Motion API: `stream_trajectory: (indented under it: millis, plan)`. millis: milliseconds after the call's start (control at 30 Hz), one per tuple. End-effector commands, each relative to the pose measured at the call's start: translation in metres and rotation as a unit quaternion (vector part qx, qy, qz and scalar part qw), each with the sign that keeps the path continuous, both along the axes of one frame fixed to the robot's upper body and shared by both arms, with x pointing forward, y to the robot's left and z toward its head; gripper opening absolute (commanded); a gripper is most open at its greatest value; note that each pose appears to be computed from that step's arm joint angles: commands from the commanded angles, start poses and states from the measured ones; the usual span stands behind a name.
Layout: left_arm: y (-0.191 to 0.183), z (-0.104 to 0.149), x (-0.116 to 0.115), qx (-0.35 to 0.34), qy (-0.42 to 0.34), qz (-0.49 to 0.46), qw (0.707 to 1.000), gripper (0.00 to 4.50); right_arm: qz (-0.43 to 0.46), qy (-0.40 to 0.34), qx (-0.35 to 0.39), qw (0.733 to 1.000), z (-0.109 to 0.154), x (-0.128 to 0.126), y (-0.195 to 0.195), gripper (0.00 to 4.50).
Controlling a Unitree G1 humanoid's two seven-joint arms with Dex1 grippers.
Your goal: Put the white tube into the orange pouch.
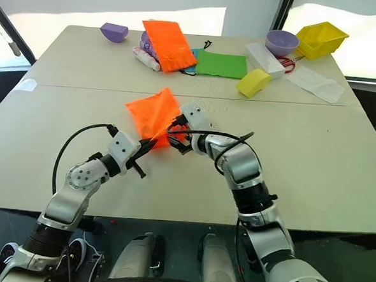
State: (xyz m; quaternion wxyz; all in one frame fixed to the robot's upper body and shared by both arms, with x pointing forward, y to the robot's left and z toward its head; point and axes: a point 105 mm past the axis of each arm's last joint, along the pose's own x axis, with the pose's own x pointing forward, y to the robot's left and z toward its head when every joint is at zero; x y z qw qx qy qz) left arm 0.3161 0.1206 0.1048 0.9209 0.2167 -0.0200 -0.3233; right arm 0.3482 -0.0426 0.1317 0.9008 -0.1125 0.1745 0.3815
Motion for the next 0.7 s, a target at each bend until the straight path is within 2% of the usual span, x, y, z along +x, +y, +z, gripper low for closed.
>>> stream_trajectory:
  millis: [33, 167, 233, 300, 567, 700]
  plan:
    - [0.010, 0.014, -0.004, 0.004, -0.022, -0.007, 1.000, 0.00, 0.107, -0.016, 0.028, 0.994, 0.022, -0.030, -0.001, 4.47]
    - [0.017, 0.022, -0.011, 0.005, -0.019, -0.037, 0.999, 0.00, 0.072, -0.058, 0.010, 0.996, 0.033, -0.009, -0.037, 4.47]
    - [0.022, 0.026, -0.014, 0.012, -0.021, -0.049, 0.998, 0.00, 0.006, -0.101, -0.042, 0.994, 0.031, 0.021, -0.060, 4.47]
    - [0.027, 0.028, -0.015, 0.015, -0.020, -0.054, 0.998, 0.00, -0.018, -0.122, -0.047, 0.991, 0.029, 0.036, -0.066, 4.47]
    - [0.042, 0.025, -0.013, 0.031, -0.016, -0.035, 0.999, 0.00, 0.014, -0.113, -0.023, 0.993, 0.012, 0.042, -0.034, 4.47]
    - [0.037, 0.020, -0.016, 0.027, -0.011, -0.037, 0.999, 0.00, -0.017, -0.102, -0.014, 0.995, 0.008, 0.054, -0.034, 4.47]
